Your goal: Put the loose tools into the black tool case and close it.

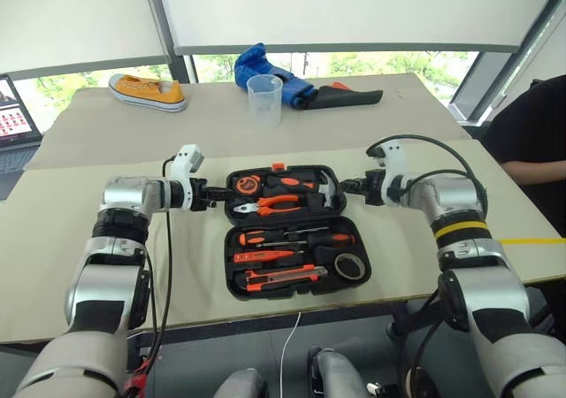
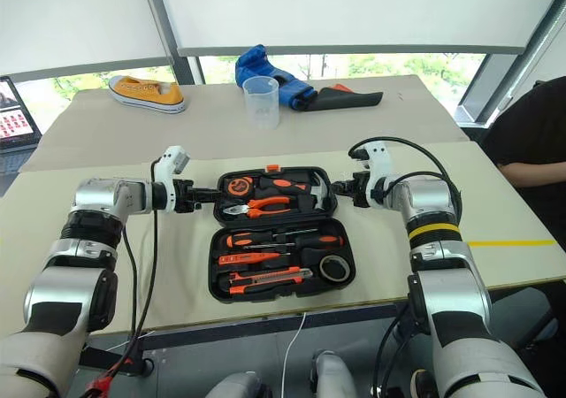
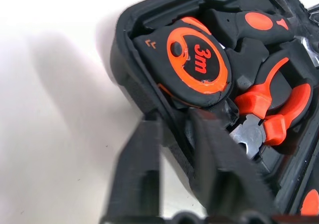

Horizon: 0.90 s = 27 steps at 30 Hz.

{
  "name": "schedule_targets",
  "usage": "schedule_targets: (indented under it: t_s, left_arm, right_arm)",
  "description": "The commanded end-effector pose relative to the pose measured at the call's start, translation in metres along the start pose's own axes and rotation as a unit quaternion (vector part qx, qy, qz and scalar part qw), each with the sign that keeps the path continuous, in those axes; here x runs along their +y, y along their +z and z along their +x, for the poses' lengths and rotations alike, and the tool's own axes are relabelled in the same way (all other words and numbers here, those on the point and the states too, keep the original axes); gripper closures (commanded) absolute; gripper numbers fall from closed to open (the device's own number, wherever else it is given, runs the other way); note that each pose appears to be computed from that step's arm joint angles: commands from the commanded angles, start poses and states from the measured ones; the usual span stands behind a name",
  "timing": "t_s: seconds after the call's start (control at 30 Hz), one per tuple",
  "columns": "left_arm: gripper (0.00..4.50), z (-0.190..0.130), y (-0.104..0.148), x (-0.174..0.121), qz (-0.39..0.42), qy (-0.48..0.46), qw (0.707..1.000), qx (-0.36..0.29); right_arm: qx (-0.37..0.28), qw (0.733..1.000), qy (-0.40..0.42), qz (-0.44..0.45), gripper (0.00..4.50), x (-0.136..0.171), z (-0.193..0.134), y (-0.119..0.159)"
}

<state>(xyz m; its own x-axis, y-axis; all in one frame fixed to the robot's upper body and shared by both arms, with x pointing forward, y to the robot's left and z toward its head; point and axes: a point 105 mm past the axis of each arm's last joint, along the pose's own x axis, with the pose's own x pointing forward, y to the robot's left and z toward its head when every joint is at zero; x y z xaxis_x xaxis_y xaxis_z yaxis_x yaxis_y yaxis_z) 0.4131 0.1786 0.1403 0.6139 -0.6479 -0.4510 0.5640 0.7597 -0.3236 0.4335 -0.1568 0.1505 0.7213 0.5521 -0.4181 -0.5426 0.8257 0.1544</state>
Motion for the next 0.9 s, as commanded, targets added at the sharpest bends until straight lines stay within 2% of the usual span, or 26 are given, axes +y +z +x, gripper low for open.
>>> schedule_targets:
  t_s: [0.03,0.37,0.47,0.6,0.73,0.9]
  left_arm:
    - [4.48,0.005,-0.003,-0.006,0.009,-0.013,1.000,0.008]
    - [4.48,0.006,-0.009,-0.007,0.021,-0.014,0.999,0.020]
    - [4.50,0.007,-0.010,-0.003,0.023,-0.004,1.000,0.020]
    - [4.50,0.007,-0.011,-0.003,0.023,-0.004,1.000,0.020]
    - [4.50,0.006,-0.010,-0.002,0.024,-0.002,1.000,0.015]
    - [4.50,0.004,-0.007,-0.001,0.024,0.004,1.000,0.010]
  right_arm:
    - [-0.014,1.000,0.011,-0.023,4.48,0.005,-0.003,0.008]
    - [-0.029,0.999,0.016,-0.026,4.48,0.007,-0.006,0.015]
    - [-0.035,0.999,0.005,-0.023,3.69,0.006,-0.006,0.020]
    - [-0.018,0.999,0.000,-0.032,2.38,0.004,-0.003,0.013]
    - [0.010,0.999,-0.016,-0.033,2.38,-0.002,-0.001,-0.001]
    - [0.005,1.000,-0.006,-0.027,3.79,0.000,0.000,-0.002]
